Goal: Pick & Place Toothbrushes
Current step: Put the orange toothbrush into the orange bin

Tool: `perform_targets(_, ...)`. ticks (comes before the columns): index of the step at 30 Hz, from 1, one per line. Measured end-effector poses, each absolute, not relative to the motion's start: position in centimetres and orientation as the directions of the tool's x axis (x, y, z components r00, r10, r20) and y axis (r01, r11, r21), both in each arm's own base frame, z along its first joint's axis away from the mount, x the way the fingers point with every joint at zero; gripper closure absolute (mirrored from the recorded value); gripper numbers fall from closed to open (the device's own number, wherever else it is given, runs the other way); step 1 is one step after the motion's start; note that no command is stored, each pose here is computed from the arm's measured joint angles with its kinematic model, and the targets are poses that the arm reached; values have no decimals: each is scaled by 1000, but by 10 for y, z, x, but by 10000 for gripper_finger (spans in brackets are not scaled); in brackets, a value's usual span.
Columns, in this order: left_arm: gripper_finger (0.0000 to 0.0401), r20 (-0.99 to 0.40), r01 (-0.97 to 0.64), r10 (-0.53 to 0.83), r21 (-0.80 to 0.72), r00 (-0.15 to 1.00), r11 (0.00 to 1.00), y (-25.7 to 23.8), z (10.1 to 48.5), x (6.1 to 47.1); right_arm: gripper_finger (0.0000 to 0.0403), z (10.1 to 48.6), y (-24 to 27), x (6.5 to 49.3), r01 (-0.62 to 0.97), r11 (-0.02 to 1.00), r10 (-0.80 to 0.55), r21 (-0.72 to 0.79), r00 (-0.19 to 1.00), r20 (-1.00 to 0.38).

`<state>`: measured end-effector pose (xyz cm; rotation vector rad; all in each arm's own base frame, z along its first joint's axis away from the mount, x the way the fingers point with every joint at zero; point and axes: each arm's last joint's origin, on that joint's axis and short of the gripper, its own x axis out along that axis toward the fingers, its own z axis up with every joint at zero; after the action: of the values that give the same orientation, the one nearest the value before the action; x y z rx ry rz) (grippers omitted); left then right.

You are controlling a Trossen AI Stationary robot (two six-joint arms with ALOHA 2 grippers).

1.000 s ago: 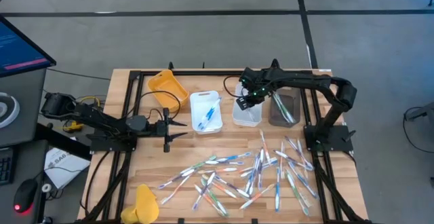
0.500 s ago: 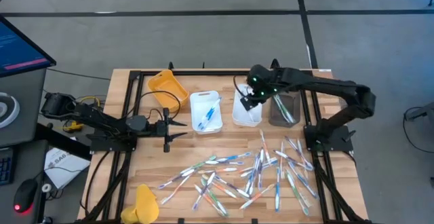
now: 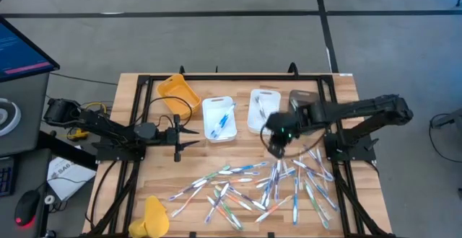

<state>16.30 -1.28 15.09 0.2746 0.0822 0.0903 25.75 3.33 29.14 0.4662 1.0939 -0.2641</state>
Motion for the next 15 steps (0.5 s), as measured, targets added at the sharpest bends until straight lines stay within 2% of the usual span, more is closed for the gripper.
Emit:
perform_targets(5, 265, -69, -78, 97, 240, 993, 968, -13, 151, 163, 330, 266, 49, 247, 627, 753, -61, 200, 369, -927)
perform_targets(15, 265, -68, -77, 98, 264, 993, 961, -13, 151, 163, 330, 236, 54, 231, 718, 692, -195, 72, 282, -939)
